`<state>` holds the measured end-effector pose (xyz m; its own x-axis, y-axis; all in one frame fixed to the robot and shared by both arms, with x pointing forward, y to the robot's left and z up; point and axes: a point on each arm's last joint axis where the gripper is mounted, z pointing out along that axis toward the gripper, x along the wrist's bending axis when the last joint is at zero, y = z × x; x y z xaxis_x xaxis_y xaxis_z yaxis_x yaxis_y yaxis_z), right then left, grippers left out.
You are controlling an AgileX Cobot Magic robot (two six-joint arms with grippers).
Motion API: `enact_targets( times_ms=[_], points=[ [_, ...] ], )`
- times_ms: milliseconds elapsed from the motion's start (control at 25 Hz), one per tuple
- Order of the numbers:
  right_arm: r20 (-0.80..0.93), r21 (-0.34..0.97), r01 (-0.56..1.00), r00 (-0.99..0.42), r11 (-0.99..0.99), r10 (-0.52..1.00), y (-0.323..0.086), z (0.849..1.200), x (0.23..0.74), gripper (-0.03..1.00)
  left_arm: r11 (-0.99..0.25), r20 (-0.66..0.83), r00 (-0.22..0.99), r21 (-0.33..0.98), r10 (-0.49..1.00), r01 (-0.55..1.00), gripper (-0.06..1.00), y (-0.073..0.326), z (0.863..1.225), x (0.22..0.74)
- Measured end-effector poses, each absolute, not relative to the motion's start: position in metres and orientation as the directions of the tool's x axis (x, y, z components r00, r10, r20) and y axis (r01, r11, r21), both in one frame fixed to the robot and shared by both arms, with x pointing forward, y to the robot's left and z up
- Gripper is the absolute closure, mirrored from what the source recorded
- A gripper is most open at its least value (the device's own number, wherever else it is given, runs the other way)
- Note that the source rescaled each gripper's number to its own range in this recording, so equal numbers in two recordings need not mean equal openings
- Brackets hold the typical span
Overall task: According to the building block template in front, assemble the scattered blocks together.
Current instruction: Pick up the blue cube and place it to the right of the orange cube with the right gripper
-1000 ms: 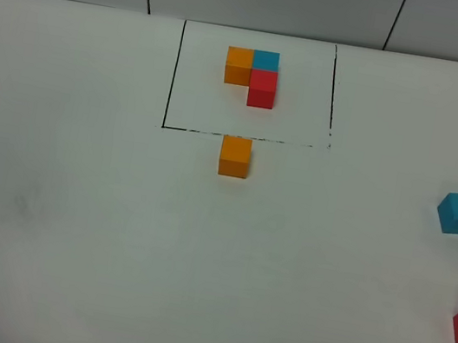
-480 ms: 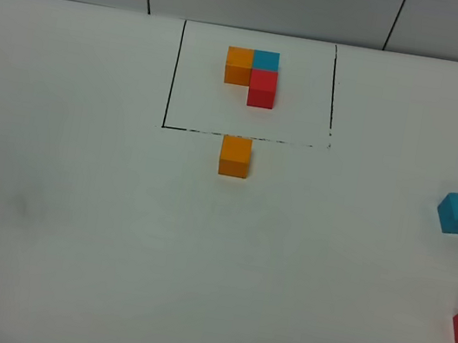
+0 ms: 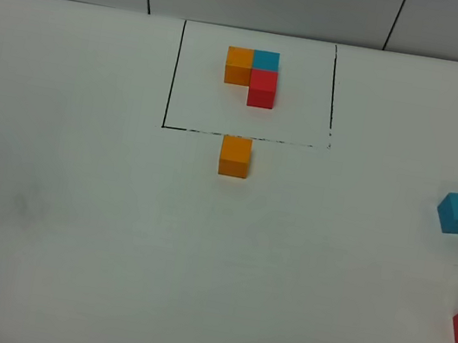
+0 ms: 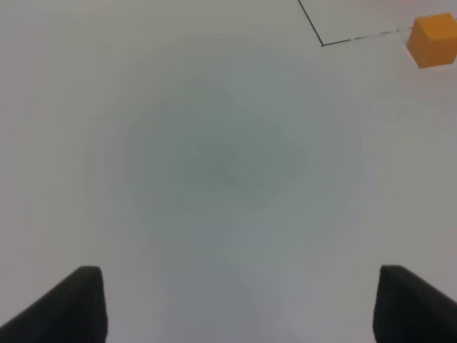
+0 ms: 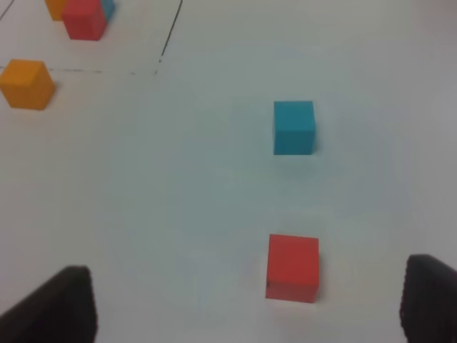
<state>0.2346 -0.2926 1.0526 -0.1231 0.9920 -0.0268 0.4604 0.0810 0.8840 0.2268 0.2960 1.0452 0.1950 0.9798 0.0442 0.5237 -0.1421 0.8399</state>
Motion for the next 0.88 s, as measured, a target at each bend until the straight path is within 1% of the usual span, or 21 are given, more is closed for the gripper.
enact_targets(
  times_ms=[320, 560, 880],
  points=[
    [-0.027, 0.884, 0.46, -0.123, 0.081, 0.992, -0.2926, 1.0526, 0.2346, 0.24, -0.143, 0.046, 0.193, 0.84, 0.98, 0.524, 0.15, 0.296, 1.0452, 0.2268],
    [-0.027, 0.884, 0.46, -0.123, 0.081, 0.992, -0.2926, 1.0526, 0.2346, 0.24, -0.113, 0.047, 0.137, 0.84, 0.989, 0.531, 0.15, 0.2953, 1.0452, 0.2271],
    [-0.027, 0.884, 0.46, -0.123, 0.081, 0.992, -0.2926, 1.0526, 0.2346, 0.24, -0.113, 0.047, 0.136, 0.84, 0.99, 0.531, 0.15, 0.2953, 1.0452, 0.2271]
  ],
)
